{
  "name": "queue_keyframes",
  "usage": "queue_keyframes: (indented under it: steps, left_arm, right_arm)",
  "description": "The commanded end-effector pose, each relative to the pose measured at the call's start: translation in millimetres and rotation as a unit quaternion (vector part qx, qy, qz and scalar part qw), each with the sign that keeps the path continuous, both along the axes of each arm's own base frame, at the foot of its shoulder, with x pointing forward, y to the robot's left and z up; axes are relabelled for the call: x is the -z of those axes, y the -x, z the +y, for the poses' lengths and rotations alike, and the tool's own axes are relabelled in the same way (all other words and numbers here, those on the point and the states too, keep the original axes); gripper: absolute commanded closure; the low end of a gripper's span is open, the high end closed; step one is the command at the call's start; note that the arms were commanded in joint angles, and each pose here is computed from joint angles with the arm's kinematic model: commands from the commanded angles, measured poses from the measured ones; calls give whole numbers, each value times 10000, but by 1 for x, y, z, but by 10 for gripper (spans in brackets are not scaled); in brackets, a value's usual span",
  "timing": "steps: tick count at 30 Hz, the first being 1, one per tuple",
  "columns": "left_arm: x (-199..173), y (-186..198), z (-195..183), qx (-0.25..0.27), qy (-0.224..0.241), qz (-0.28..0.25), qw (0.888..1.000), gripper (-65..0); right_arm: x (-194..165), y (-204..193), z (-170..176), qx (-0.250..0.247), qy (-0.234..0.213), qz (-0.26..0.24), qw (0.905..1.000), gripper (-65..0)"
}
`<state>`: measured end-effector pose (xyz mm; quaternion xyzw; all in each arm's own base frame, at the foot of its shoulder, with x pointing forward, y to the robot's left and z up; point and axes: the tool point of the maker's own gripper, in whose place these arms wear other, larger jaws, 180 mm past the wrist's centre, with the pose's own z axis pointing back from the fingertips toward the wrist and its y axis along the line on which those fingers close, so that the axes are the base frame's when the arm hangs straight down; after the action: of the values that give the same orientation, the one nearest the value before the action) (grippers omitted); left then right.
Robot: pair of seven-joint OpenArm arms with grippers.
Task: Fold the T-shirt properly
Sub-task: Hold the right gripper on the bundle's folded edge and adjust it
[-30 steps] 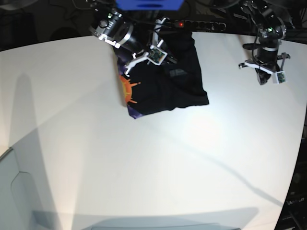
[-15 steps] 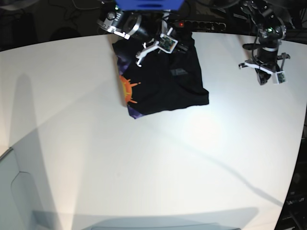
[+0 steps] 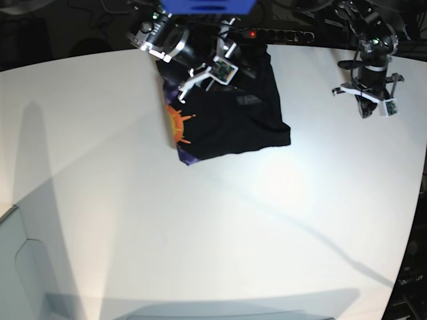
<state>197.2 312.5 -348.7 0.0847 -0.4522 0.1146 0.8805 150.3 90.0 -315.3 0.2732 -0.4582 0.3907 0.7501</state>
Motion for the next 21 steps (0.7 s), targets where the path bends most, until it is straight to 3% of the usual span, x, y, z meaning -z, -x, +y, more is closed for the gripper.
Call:
queue_keyframes:
  steps: [1, 8, 16, 21]
  left_arm:
    - [-13, -4, 4, 42, -141, -187, 9997, 0]
    - [-13, -3, 4, 34, -141, -179, 9997, 0]
    - [-12, -3, 4, 31, -134, -179, 9997, 0]
    - [-12, -3, 4, 31, -134, -172, 9998, 0]
  right_arm:
    - [-12, -6, -1, 113, -217, -134, 9996, -221]
    - [-8, -25, -23, 429, -19, -241, 9988, -208]
    - [4, -15, -16, 313, -20, -17, 9995, -3]
    - [13, -1, 2, 6, -59, 155, 9999, 0]
